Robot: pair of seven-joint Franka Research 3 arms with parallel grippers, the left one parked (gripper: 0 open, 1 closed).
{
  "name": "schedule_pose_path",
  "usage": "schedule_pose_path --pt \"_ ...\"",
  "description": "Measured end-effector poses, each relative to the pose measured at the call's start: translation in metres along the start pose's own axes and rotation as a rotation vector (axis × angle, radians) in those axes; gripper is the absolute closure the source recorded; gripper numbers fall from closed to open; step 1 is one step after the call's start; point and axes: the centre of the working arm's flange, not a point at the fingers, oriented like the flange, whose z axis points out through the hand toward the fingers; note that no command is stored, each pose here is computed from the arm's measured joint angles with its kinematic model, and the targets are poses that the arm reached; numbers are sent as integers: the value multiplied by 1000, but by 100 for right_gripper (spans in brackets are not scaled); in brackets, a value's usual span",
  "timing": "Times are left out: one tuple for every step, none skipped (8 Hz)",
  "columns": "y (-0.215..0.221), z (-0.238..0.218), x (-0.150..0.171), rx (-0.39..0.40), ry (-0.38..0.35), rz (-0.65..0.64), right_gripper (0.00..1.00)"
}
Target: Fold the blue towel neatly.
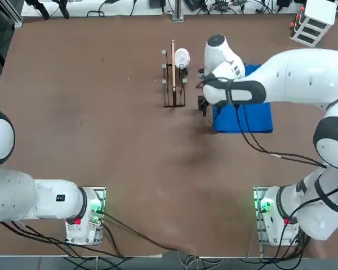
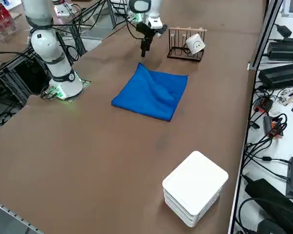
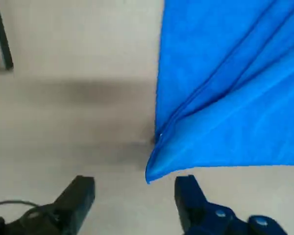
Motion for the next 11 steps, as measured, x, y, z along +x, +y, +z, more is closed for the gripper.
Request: schedule_pose_path --pt "15 -18 22 21 14 59 0" --pt "41 -26 49 25 27 95 6" --pt "68 -23 76 7 32 101 11" --pt "87 -10 97 -10 22 120 19" --pt "101 1 114 -9 21 158 23" --pt "115 3 130 8 40 222 29" --pt "132 0 143 28 61 287 32" --pt "146 -1 152 42 75 330 38" --pt "156 2 159 54 89 362 49" --pt "162 6 165 64 104 380 54" --pt "162 14 170 70 116 392 56"
